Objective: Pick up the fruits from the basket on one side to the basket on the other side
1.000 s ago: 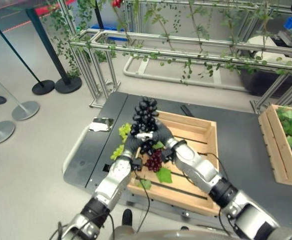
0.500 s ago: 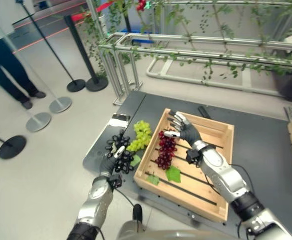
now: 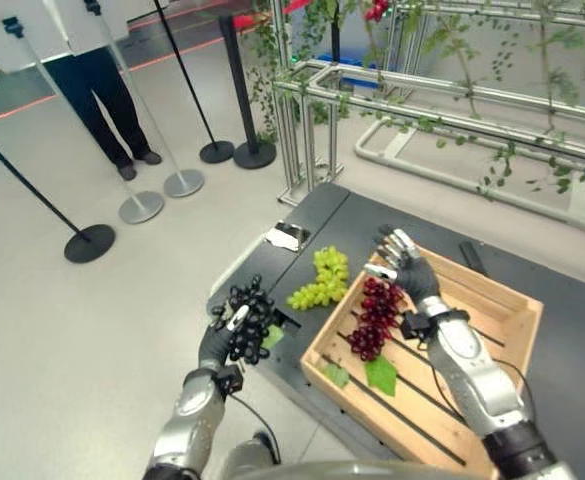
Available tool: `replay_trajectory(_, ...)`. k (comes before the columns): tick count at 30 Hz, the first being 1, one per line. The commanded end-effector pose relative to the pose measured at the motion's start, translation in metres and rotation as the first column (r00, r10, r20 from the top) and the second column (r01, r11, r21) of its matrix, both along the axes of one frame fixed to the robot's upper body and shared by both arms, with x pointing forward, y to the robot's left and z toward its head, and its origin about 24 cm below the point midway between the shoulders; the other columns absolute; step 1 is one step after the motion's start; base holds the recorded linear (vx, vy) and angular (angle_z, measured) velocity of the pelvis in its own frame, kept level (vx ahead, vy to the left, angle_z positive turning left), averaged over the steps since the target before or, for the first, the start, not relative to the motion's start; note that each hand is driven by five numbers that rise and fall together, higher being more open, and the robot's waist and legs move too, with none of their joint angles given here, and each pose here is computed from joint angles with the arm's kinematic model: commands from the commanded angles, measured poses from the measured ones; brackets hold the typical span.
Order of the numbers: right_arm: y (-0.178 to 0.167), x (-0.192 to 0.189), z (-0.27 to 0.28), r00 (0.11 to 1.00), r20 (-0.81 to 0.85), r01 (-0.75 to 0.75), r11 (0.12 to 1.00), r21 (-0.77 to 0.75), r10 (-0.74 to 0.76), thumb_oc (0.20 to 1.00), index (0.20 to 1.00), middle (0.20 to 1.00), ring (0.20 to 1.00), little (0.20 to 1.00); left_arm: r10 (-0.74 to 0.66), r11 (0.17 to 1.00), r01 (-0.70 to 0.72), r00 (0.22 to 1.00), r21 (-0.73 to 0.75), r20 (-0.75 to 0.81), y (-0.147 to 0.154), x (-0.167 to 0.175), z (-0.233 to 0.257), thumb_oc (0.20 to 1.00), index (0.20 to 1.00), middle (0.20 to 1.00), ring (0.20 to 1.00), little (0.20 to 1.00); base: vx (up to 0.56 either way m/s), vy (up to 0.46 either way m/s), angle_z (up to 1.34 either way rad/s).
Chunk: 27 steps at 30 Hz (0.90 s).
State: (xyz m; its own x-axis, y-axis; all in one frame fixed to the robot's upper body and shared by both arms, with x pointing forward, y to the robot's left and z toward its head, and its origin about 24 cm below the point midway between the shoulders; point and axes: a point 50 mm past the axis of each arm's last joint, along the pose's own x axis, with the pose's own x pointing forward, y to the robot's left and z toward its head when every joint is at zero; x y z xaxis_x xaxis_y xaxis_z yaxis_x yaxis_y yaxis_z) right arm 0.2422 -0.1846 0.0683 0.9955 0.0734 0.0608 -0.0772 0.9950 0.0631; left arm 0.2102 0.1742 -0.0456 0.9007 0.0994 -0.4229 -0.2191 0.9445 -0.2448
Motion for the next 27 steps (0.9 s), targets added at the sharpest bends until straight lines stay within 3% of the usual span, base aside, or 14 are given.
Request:
replay_trajectory(1,-0.004,0.013,0.028,0.987,0.154,0.044,0.997,0.056,-0.052,1.000,1.000,1.000,1.000,1.000,0.022,0.998,-0.037,0.968,0.058,0.250,0.029,0.021,0.050,0.200,0.200,0.200,0.200,0.200,-0.09,0.234,0.50)
replay_trajectory(4,-0.006,0.014,0.025,0.988,0.140,0.052,0.996,0.073,-0.062,1.000,1.000,1.000,1.000,1.000,0.019,0.994,-0.049,0.961,0.102,0.274,0.036,0.017,0.056,0.200,0.200,0.200,0.200,0.200,-0.13,0.365,0.28)
replay_trajectory(6,-0.014,0.009,0.028,0.981,0.154,0.101,0.990,0.094,-0.115,1.000,1.000,1.000,1.000,1.000,0.007,0.992,-0.042,0.958,0.117,0.288,0.037,0.019,0.061,0.200,0.200,0.200,0.200,0.200,-0.18,0.507,0.80)
replay_trajectory(7,-0.024,0.004,0.024,0.973,0.141,0.164,0.978,0.126,-0.181,1.000,1.000,1.000,1.000,1.000,-0.041,0.981,-0.017,0.956,0.192,0.292,0.041,0.020,0.065,0.200,0.200,0.200,0.200,0.200,-0.14,0.431,0.81)
replay_trajectory(14,-0.008,0.009,0.013,0.974,0.098,0.178,0.960,0.214,-0.203,1.000,1.000,1.000,1.000,1.000,-0.052,0.940,-0.066,0.941,0.335,0.333,0.058,0.022,0.082,0.200,0.200,0.200,0.200,0.200,-0.19,0.326,0.75)
replay_trajectory(20,-0.004,0.012,0.011,0.983,0.089,0.139,0.965,0.224,-0.162,1.000,1.000,1.000,1.000,1.000,-0.078,0.938,-0.043,0.941,0.345,0.329,0.056,0.025,0.083,0.200,0.200,0.200,0.200,0.200,-0.15,0.371,0.17)
replay_trajectory(27,-0.020,0.000,-0.005,0.979,0.026,0.191,0.961,0.201,-0.200,1.000,1.000,1.000,1.000,1.000,-0.102,0.946,0.007,0.956,0.325,0.275,0.051,0.021,0.070,0.200,0.200,0.200,0.200,0.200,0.03,0.190,0.41)
